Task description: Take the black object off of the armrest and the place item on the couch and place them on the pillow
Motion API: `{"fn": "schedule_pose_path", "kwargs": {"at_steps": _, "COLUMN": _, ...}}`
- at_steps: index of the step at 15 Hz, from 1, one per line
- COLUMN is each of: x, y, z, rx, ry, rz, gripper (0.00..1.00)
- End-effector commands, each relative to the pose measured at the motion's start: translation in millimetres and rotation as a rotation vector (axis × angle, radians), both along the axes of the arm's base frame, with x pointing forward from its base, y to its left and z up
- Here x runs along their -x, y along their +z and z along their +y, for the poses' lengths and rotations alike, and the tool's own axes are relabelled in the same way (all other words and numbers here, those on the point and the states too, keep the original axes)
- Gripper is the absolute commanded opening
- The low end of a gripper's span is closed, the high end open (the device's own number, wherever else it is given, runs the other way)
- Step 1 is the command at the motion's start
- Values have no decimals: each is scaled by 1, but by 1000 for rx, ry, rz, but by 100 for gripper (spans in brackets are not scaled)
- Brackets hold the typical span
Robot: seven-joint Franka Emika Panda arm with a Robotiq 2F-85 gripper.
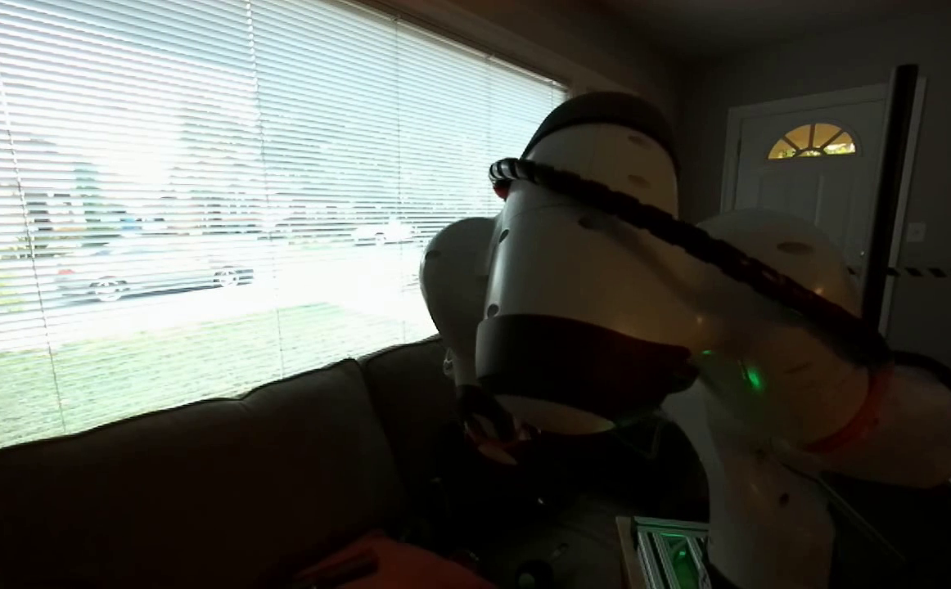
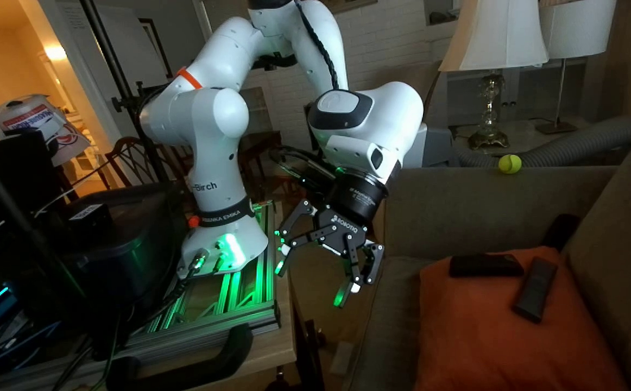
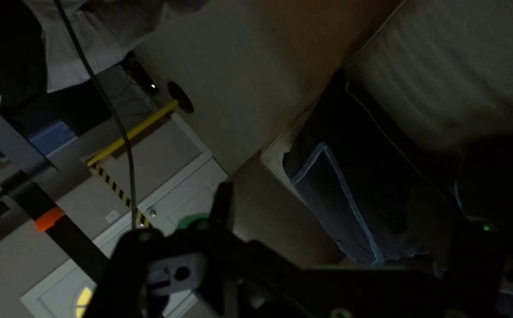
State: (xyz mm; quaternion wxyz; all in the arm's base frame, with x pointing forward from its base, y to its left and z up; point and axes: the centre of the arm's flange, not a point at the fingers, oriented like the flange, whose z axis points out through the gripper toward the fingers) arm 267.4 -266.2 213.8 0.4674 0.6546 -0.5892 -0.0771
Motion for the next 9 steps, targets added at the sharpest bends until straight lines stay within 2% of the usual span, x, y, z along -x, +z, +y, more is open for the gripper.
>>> {"fn": "schedule_pose_path", "kwargs": {"at_steps": 1, "x": 11, "y": 3, "z": -40, "rx": -171, "ry": 21, "rz": -49, "gripper": 100}}
{"fn": "schedule_pose_path", "kwargs": {"at_steps": 4, "x": 33, "y": -3, "z": -74, "rx": -269, "ry": 17, "rz": -71, "gripper": 100}}
{"fn": "schedule_pose_path", "kwargs": {"at_steps": 9, "x": 55, "y": -18, "z": -127, "rx": -383, "ry": 64, "rz": -185, "gripper": 100}}
